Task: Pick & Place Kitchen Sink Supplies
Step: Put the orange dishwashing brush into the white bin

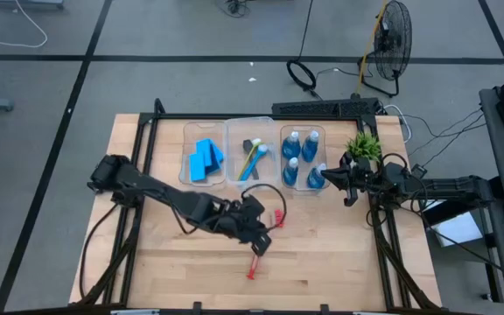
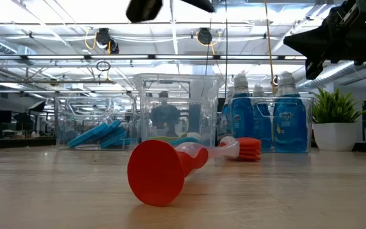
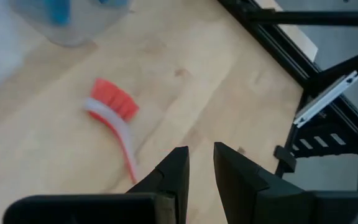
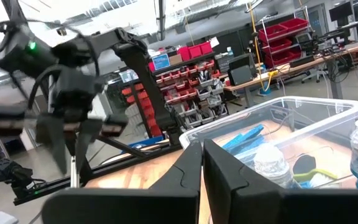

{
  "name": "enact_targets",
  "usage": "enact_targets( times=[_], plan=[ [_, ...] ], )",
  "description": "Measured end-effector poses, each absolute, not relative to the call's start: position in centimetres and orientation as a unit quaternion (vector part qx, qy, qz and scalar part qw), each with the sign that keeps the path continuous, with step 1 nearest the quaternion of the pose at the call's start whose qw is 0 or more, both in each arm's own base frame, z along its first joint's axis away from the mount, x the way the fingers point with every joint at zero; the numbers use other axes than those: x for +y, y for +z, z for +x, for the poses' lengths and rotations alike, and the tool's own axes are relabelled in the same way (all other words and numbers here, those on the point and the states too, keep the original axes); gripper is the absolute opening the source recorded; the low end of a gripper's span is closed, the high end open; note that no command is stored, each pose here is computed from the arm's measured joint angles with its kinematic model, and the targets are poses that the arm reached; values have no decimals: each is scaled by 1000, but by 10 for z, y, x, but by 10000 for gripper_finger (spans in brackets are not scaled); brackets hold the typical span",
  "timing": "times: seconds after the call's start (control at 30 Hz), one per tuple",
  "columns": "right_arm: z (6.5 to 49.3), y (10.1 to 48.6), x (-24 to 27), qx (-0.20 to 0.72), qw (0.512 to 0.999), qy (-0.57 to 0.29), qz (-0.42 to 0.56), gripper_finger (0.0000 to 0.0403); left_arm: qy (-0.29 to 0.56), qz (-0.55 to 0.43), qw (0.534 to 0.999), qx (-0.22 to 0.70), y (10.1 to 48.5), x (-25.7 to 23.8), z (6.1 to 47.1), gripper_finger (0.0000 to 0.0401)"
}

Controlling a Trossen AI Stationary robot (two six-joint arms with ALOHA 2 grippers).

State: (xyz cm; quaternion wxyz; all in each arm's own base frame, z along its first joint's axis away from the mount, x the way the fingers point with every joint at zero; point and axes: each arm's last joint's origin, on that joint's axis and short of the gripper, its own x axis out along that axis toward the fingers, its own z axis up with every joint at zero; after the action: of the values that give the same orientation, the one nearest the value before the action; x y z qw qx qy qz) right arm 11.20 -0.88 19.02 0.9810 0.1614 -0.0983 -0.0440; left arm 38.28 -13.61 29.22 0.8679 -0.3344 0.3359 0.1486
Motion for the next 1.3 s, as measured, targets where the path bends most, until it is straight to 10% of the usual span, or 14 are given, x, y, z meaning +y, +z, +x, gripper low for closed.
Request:
enact_targets(
  times=[0.9,1.3],
  plan=[
    [112,190,-9,-98,981,-42,162,4,211,-395,818,360,210,-164,414,261],
    [112,190,-9,-95,981,-42,162,4,222,-384,803,398,181,-162,420,243]
  ],
)
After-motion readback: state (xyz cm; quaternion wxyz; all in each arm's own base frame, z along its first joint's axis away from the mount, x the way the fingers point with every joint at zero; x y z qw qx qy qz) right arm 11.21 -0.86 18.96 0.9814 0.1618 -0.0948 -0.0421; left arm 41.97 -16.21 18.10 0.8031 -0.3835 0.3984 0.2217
